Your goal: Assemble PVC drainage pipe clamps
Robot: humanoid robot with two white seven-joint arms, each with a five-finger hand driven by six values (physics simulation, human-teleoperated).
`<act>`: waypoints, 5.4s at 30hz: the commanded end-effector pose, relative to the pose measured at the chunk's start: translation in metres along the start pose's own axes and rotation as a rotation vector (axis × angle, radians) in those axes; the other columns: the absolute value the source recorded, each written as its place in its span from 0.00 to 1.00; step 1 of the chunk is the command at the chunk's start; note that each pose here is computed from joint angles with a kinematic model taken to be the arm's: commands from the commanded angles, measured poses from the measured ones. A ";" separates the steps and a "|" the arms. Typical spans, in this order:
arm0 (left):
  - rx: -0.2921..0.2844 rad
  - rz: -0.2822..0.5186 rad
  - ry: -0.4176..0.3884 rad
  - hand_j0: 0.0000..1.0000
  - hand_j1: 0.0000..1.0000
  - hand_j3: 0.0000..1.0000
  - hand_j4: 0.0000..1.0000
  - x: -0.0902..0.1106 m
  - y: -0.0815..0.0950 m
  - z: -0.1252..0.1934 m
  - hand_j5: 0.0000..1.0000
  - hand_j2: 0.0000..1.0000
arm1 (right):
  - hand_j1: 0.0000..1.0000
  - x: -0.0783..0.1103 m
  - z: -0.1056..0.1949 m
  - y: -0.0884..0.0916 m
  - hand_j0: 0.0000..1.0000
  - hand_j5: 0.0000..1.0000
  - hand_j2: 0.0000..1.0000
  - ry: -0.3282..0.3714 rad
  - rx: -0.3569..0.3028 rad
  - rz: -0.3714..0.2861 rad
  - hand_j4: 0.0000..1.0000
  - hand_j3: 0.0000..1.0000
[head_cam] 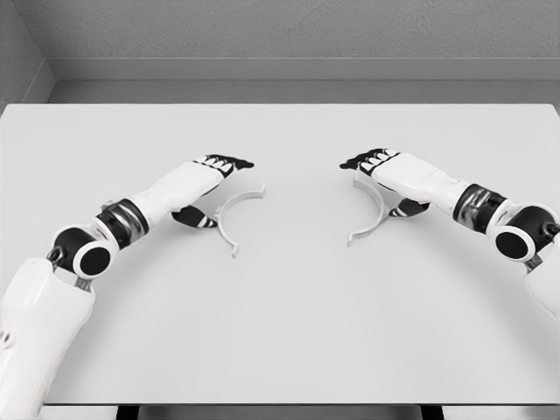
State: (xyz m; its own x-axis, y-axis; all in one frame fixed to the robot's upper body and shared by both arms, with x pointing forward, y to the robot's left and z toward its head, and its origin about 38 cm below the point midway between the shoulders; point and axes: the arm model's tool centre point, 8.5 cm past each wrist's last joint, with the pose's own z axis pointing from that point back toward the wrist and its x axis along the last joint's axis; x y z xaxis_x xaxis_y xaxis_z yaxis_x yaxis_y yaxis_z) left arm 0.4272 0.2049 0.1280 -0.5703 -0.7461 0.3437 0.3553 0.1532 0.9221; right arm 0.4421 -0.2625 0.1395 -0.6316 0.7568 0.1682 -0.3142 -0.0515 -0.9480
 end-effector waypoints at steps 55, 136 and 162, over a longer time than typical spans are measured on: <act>-0.002 0.039 0.030 1.00 1.00 1.00 1.00 -0.014 0.006 -0.020 1.00 1.00 | 1.00 0.004 -0.003 -0.010 1.00 1.00 1.00 -0.015 -0.024 0.001 1.00 1.00; 0.005 0.076 -0.028 1.00 1.00 1.00 1.00 0.041 0.000 -0.068 1.00 1.00 | 1.00 -0.026 0.018 -0.018 1.00 1.00 1.00 0.069 -0.014 0.023 1.00 1.00; -0.009 0.111 -0.013 1.00 1.00 1.00 1.00 0.042 -0.002 -0.085 1.00 1.00 | 1.00 -0.033 0.052 -0.057 1.00 1.00 1.00 0.084 -0.024 0.153 1.00 1.00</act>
State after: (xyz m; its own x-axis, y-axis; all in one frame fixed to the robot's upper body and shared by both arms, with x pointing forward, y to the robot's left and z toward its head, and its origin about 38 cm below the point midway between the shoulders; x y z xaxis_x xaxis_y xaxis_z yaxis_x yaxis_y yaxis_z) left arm 0.4653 0.1195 0.1246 -0.5372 -0.7195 0.4402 0.4224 0.2222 0.8788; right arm 0.4439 -0.3187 0.2016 -0.6101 0.7923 -0.0034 -0.2025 -0.1601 -0.9661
